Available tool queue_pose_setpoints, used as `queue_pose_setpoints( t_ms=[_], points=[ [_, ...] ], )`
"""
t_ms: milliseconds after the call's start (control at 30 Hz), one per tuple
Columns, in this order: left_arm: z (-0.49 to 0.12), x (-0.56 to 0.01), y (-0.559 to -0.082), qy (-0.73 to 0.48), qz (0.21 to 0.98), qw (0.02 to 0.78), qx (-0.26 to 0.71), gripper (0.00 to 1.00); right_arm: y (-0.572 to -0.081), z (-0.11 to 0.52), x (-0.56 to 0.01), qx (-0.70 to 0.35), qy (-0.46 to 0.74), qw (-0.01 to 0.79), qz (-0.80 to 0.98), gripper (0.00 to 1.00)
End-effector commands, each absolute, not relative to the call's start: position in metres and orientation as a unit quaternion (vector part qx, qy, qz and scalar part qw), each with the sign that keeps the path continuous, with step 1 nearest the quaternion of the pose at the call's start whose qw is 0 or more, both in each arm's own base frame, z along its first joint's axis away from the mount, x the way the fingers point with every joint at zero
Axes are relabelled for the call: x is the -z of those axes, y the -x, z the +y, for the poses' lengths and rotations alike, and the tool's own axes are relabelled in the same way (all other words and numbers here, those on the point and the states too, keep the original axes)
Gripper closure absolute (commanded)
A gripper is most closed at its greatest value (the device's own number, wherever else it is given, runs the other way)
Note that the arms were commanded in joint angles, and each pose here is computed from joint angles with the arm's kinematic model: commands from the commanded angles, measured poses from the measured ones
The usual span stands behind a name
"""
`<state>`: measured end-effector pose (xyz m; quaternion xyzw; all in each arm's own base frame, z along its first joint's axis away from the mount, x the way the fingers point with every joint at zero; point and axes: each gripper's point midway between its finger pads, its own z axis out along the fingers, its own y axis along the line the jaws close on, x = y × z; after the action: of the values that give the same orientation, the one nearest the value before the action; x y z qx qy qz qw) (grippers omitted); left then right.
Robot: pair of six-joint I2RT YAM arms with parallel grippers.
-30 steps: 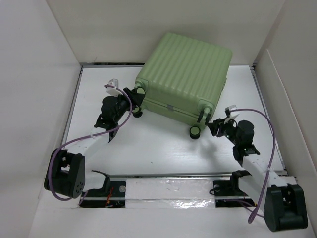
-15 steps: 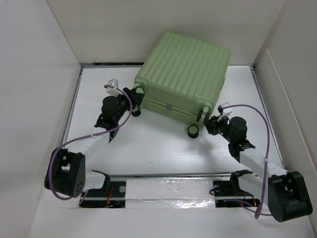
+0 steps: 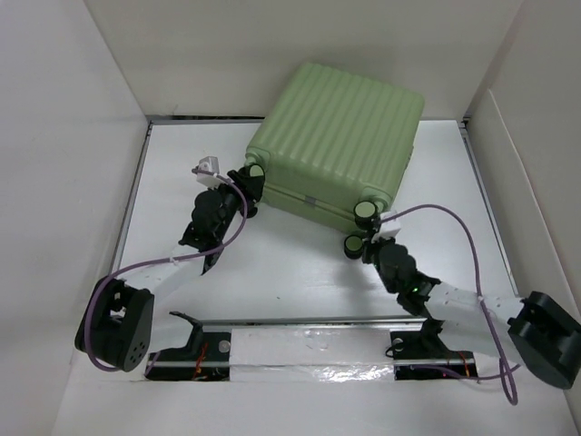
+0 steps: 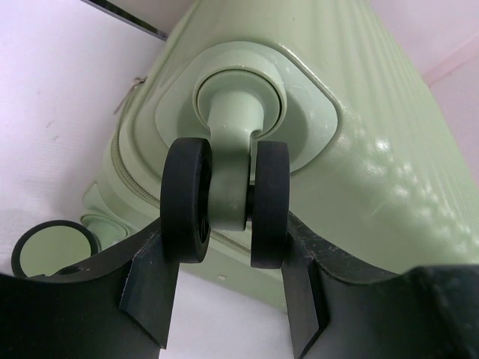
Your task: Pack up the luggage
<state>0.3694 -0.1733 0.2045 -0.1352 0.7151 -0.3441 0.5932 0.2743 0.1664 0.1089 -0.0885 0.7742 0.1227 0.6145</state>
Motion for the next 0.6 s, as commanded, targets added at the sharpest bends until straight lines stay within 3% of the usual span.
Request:
queue_pose_setpoints(
  t_ms=[0, 133, 267, 433, 567],
  points=[
    [-0.240, -0.286, -0.330, 0.031, 0.626, 0.625, 0.465, 1.00, -0.252, 0.226, -0.153, -0.164, 0.054, 0.661, 0.730, 1.00],
    [-0.247, -0.290, -0.319, 0.019, 0.617, 0.610, 0.496, 1.00, -0.238, 0.247, -0.150, -0.092, 0.065, 0.673, 0.731, 1.00],
    [-0.254, -0.292, -0.306, 0.001, 0.614, 0.597, 0.516, 1.00, -0.260, 0.280, -0.151, -0.093, 0.112, 0.667, 0.730, 1.00],
    [-0.271, -0.295, -0.279, -0.027, 0.614, 0.591, 0.523, 1.00, -0.293, 0.331, -0.166, -0.225, 0.199, 0.642, 0.705, 1.00],
    [-0.277, -0.304, -0.253, -0.038, 0.605, 0.593, 0.530, 1.00, -0.292, 0.374, -0.188, -0.305, 0.285, 0.629, 0.656, 1.00]
  ],
)
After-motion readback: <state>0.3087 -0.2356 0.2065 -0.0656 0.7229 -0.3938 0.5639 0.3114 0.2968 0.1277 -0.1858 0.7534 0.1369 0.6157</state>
